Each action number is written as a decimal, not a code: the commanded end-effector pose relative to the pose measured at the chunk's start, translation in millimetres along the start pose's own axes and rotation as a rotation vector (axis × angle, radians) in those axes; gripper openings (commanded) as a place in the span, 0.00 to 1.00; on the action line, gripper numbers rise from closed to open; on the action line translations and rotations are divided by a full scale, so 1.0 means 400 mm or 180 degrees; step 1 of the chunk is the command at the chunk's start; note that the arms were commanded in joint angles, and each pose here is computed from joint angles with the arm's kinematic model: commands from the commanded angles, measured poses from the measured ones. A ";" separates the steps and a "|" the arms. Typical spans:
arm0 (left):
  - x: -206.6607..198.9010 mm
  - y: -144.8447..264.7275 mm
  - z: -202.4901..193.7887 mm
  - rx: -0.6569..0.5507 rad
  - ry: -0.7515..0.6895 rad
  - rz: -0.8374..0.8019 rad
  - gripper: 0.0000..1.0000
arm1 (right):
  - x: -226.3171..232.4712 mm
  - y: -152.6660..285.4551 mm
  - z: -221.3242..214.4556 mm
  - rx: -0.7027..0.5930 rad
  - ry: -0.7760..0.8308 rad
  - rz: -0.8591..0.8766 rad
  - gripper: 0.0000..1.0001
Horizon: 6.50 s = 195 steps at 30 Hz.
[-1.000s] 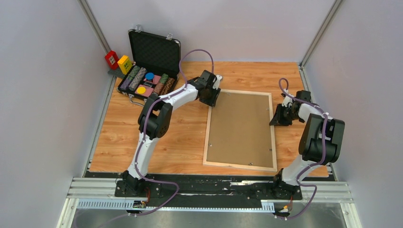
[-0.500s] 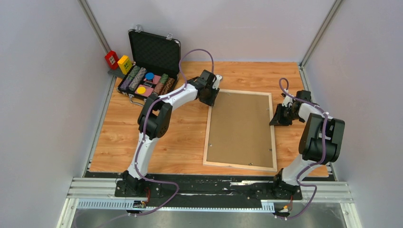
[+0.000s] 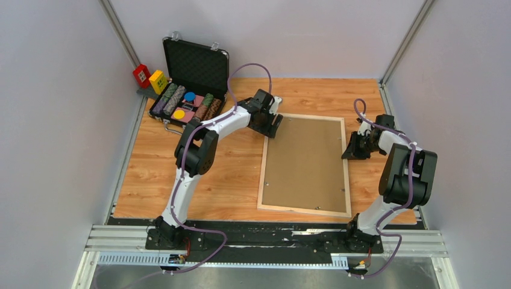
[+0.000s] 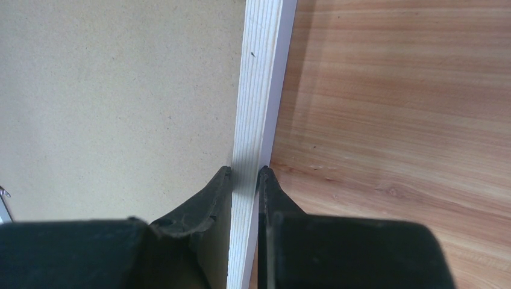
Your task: Put the photo into the frame
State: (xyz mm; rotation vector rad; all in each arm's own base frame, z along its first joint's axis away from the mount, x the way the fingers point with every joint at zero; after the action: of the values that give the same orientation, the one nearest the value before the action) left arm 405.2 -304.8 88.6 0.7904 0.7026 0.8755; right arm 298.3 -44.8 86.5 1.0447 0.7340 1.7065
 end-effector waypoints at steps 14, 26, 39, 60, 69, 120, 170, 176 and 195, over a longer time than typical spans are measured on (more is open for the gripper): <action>0.015 0.171 0.048 -0.0191 -0.0103 -0.0093 0.91 | -0.005 -0.019 0.037 -0.0170 0.0140 0.0007 0.44; 0.076 0.272 0.014 -0.0341 -0.0227 0.0148 0.96 | 0.024 -0.060 0.048 0.0003 0.0431 -0.0267 0.34; 0.133 0.343 -0.043 -0.0270 -0.0409 0.0348 0.96 | 0.039 -0.115 0.196 -0.0051 0.1028 -0.0116 0.03; 0.204 0.340 -0.086 -0.0010 -0.0429 0.0493 0.98 | 0.138 -0.295 0.318 0.0704 0.3338 0.0831 0.00; 0.254 0.239 0.007 -0.0042 -0.0315 0.0446 0.98 | 0.157 -0.266 0.265 0.0940 0.3764 0.0925 0.00; 0.179 0.193 -0.045 0.0316 -0.0211 -0.0654 0.83 | 0.145 -0.150 0.293 0.0209 0.2459 0.0594 0.57; 0.219 0.240 -0.077 0.0347 -0.0516 -0.0185 0.89 | 0.190 -0.274 0.407 -0.0097 0.4085 0.0745 0.00; 0.246 0.207 -0.078 0.0378 -0.0497 0.0040 0.90 | 0.222 -0.295 0.410 -0.0125 0.4180 0.0920 0.00; 0.212 0.145 -0.087 0.0557 -0.0235 -0.0471 0.90 | 0.160 -0.219 0.399 -0.0196 0.4097 0.0824 0.00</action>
State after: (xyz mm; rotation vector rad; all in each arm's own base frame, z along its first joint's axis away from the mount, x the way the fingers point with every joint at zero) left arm 394.0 -188.5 104.0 0.9467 0.7106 0.7045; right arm 464.9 49.0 91.2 -0.1553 1.3503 2.5478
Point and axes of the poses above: each gripper's point midway between its finger pads, its own y axis back along the fingers, its own x axis along the line the jaws close on, z = x × y, the point moved 7 cm from there along y, back along the fingers, and after that the axes turned 8 degrees about y, right-handed, at the moved point
